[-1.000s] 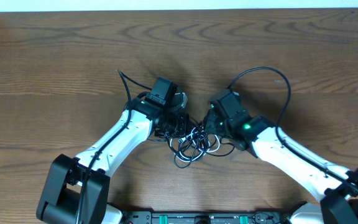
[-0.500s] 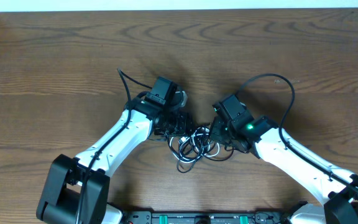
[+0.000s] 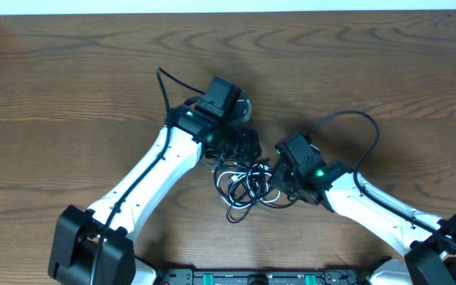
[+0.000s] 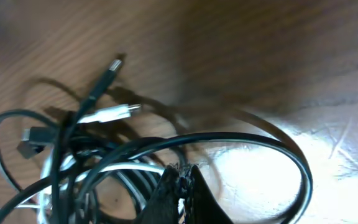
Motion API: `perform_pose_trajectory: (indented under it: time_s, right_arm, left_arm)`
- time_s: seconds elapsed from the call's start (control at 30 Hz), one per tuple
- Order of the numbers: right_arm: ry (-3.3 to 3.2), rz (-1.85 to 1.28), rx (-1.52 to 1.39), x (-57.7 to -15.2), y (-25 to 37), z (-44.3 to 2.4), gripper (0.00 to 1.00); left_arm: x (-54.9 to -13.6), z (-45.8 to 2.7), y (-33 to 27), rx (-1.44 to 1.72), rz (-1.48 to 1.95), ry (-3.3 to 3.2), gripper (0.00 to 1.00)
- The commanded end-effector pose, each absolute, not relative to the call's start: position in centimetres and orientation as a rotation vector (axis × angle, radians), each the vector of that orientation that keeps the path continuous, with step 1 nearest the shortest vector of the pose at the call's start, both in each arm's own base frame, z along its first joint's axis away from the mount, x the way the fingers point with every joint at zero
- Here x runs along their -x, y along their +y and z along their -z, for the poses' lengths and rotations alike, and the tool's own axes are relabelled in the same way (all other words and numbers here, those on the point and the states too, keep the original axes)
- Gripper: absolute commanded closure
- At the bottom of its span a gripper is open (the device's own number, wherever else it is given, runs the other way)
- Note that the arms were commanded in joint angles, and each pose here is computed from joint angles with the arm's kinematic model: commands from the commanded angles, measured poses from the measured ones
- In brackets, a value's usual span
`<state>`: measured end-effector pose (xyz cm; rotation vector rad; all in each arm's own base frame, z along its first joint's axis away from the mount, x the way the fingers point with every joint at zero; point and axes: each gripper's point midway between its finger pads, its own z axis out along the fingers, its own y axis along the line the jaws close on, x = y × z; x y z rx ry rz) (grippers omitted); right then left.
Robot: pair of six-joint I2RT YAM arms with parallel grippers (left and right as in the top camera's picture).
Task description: Untangle cables
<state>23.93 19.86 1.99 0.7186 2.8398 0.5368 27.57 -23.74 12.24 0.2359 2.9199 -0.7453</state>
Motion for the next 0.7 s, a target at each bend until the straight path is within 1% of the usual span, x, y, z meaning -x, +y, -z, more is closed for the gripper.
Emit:
perform_pose_trajectory:
  time_s: [0.0, 0.07, 0.1, 0.13, 0.17, 0.2, 0.3, 0.4, 0.47, 0.5, 0.53, 0.67]
  right_arm:
    - [2.846, -0.638, -0.829, -23.0, 20.1, -1.0, 0.99]
    - [2.845, -0.769, -0.801, -22.7, 21.3, -0.9, 0.93]
    - [2.843, -0.809, -0.789, -22.6, 21.6, -0.9, 0.89]
    - [2.838, -0.854, -0.773, -22.6, 22.0, -1.0, 0.82]
    - [2.836, -0.865, -0.769, -22.5, 22.1, -1.0, 0.79]
    - [2.839, -0.861, -0.763, -22.5, 22.0, -0.9, 0.77]
    - [2.838, -0.857, -0.661, -22.8, 21.8, -1.0, 0.75]
    - [2.832, -0.934, -0.548, -23.2, 21.8, -2.1, 0.68]
    - [2.797, -1.006, -0.494, -23.8, 21.6, -3.5, 0.6]
    - [2.781, -1.023, -0.482, -24.0, 21.3, -4.0, 0.56]
    - [2.754, -1.032, -0.484, -24.5, 20.6, -4.7, 0.48]
    - [2.733, -0.967, -0.589, -25.1, 17.4, -5.2, 0.41]
  left_arm:
    - [-28.0, -12.1, -23.1, -0.156, 0.568, 2.911, 0.45]
    - [-27.8, -12.0, -23.2, -0.145, 0.538, 2.913, 0.45]
    - [-27.7, -12.0, -23.2, -0.131, 0.539, 2.918, 0.45]
    - [-27.6, -12.0, -23.2, -0.107, 0.54, 2.925, 0.45]
    - [-27.6, -12.0, -23.2, -0.094, 0.541, 2.928, 0.46]
    - [-27.5, -11.9, -23.2, -0.093, 0.539, 2.932, 0.46]
    - [-27.3, -11.8, -23.0, -0.093, 0.531, 2.942, 0.46]
    - [-27.3, -11.8, -23.0, -0.092, 0.528, 2.945, 0.47]
    - [-27.3, -11.8, -22.9, -0.091, 0.523, 2.946, 0.48]
    - [-27.3, -11.8, -22.9, -0.09, 0.524, 2.946, 0.49]
    - [-27.3, -11.8, -22.9, -0.09, 0.523, 2.945, 0.5]
    - [-27.4, -11.7, -22.8, -0.088, 0.466, 2.932, 0.5]
